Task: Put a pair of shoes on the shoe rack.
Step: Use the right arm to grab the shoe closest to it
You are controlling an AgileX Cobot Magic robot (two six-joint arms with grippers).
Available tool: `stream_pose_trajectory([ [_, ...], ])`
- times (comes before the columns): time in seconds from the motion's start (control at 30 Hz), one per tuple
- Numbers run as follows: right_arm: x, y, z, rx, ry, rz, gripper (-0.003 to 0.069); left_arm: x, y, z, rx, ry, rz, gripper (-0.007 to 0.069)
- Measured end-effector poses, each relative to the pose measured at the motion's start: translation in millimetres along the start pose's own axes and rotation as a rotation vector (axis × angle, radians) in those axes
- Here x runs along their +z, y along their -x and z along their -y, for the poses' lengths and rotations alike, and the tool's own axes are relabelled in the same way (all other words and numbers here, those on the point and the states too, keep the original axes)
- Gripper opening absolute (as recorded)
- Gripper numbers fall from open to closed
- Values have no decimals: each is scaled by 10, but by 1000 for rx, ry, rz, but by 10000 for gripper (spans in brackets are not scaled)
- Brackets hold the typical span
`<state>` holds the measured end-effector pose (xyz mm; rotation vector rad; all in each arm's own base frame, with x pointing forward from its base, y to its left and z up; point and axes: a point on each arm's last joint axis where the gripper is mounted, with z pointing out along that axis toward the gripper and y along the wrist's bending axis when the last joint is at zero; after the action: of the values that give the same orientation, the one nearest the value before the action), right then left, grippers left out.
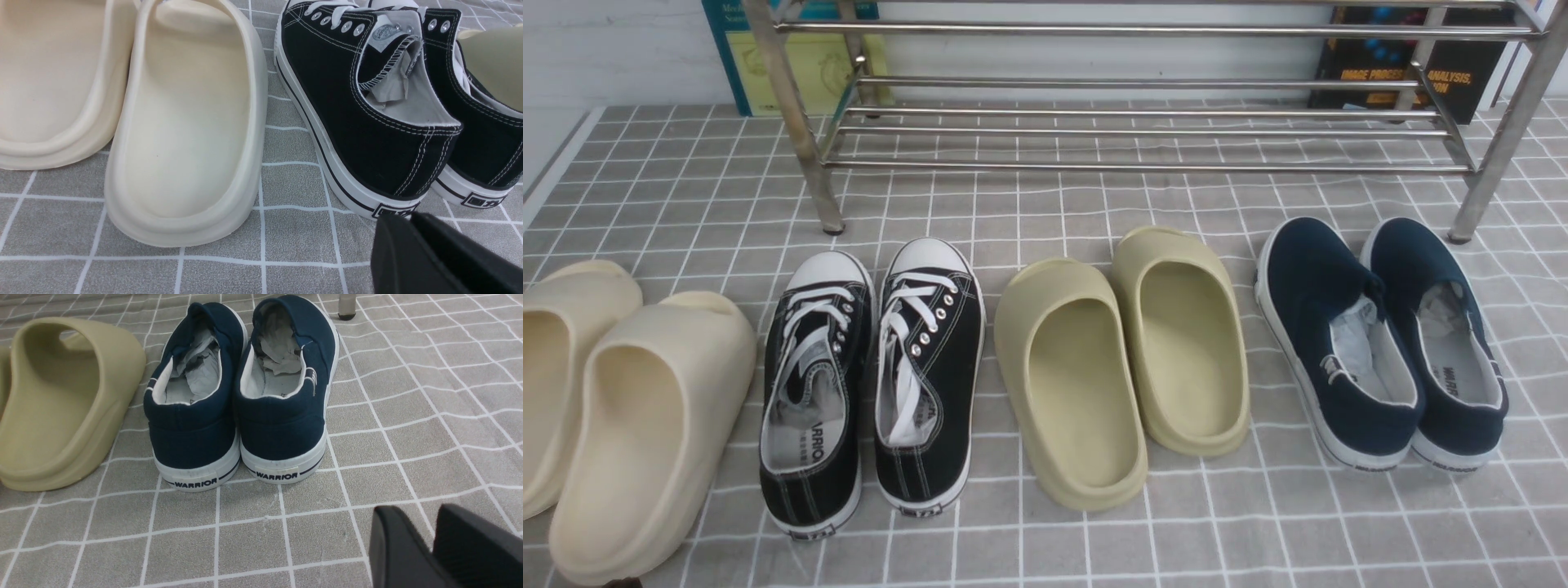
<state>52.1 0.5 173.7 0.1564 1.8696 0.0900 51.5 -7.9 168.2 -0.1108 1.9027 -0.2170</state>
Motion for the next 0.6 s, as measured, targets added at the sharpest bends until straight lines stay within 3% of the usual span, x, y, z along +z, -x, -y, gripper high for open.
stream_pose_trajectory([
  [0.6,-1,-2,-8,24,9,-4,213,0,0,0,0,0,0,52],
])
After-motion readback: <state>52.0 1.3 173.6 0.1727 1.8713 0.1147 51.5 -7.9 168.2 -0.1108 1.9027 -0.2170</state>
